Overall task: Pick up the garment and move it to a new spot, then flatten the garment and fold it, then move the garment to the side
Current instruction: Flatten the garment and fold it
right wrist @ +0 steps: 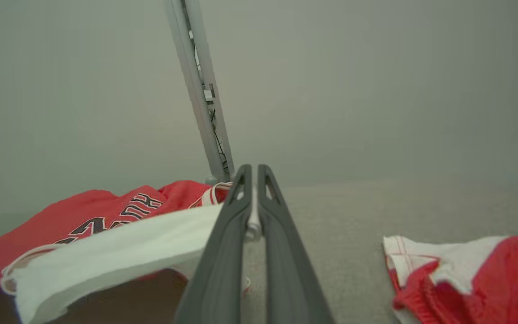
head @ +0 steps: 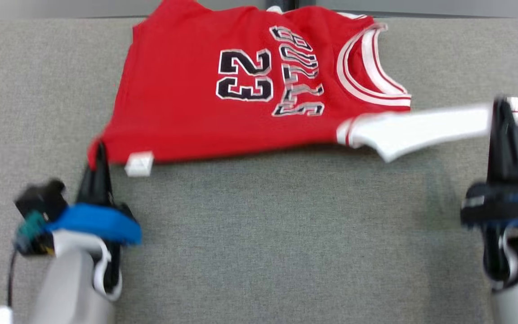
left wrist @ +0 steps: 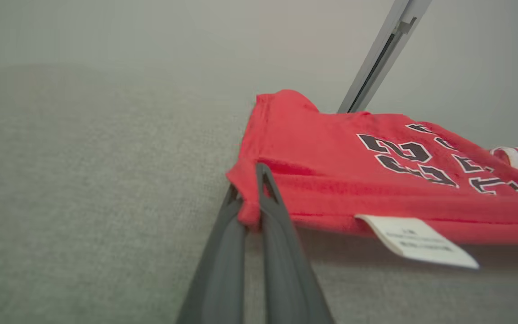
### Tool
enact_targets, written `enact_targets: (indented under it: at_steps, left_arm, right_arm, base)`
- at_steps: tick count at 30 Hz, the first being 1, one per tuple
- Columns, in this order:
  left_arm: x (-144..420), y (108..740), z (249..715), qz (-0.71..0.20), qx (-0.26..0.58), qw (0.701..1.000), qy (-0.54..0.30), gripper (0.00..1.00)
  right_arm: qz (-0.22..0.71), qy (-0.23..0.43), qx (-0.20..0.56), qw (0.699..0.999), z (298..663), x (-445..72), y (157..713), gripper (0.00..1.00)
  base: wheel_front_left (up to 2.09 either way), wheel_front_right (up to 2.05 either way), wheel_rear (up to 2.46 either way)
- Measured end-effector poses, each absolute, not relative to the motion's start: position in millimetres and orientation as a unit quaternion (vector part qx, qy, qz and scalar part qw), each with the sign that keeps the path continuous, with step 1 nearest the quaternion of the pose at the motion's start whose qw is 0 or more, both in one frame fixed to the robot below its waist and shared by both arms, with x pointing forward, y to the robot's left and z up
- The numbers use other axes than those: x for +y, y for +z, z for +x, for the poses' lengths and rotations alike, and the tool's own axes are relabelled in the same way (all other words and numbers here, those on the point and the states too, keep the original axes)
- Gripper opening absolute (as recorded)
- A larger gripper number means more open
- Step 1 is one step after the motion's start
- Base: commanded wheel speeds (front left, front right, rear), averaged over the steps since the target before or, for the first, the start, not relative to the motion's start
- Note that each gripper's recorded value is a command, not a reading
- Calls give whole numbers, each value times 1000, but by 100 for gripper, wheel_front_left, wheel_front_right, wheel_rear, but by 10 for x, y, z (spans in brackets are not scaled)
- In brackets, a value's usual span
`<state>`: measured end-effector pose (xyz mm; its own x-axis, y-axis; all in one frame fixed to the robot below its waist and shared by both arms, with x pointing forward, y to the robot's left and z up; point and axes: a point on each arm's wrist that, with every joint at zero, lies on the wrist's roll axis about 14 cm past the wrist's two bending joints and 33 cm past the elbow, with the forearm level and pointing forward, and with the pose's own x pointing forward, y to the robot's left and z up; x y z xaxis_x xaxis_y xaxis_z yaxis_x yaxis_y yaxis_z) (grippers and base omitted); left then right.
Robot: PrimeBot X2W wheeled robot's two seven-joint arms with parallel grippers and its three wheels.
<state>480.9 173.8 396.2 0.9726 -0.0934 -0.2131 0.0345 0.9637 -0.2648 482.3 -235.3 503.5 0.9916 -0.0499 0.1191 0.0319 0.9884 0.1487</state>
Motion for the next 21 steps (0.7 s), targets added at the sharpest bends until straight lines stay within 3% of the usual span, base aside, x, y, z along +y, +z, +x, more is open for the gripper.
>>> enact_targets:
  at_steps: [6,21]
  left_arm:
    - [1720,3678,4201,-150,162,975,-11,0]
    - [1867,3527,3186,-154,206,966,31,0]
  right_arm:
    - [114,-58,36,991,4068,-2379,4418,0]
    - [127,-76,146,978,2909,-2333,3913,0]
  base:
    - [0,0,0]
    - [0,0,0]
